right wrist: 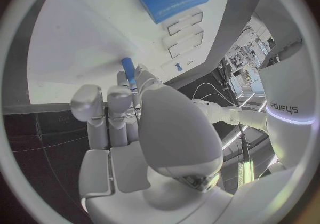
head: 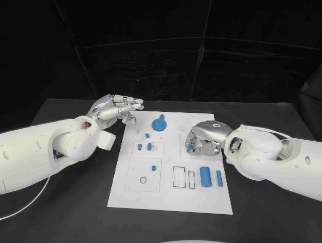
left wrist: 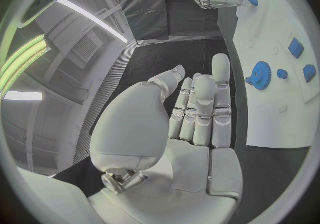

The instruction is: Assemble the parts on the task board

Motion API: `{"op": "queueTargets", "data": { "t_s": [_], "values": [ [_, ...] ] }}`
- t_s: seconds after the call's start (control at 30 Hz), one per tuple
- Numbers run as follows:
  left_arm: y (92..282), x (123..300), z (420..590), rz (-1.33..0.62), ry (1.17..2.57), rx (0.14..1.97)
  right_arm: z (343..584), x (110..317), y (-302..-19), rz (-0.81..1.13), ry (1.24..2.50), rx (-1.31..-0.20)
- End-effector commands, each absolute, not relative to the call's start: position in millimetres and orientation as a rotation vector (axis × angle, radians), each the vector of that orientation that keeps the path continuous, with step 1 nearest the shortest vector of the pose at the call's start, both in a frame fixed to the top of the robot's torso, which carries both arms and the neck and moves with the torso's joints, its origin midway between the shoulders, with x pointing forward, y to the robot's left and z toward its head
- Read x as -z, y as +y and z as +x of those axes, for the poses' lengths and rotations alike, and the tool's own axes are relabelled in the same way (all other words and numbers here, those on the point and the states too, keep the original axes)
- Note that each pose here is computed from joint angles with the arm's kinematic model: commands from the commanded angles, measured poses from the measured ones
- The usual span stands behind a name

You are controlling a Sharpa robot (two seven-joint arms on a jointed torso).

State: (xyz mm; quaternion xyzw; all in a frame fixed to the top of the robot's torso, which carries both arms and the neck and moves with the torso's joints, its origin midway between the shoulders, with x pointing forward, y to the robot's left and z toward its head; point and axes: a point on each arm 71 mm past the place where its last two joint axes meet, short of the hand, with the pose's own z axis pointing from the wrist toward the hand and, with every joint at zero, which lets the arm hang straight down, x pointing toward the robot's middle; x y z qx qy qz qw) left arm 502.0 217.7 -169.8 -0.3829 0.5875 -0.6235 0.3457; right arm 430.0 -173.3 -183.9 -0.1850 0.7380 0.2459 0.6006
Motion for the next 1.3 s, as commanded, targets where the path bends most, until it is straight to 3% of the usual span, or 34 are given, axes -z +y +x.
{"op": "queueTargets", "data": {
  "t_s": [0.03, 0.23, 0.8, 1.1, 1.3],
  "values": [
    [216.3, 168.6, 501.4, -0.992, 1.531, 1.638, 429.4, 186.9, -172.6, -0.469, 1.724, -0.525],
    [216.4, 168.8, 501.0, -0.992, 1.537, 1.641, 427.3, 181.0, -170.7, -0.45, 1.659, -0.543],
    [215.4, 169.7, 501.4, -0.993, 1.549, 1.643, 403.8, 146.1, -170.0, -0.224, 1.561, -0.826],
    [213.4, 169.9, 501.8, -0.992, 1.548, 1.643, 400.9, 145.9, -125.5, -0.279, 1.553, -0.975],
    [212.3, 169.8, 502.9, -0.992, 1.543, 1.639, 396.2, 158.1, -89.1, -0.369, 1.574, -1.046]
  ]
}}
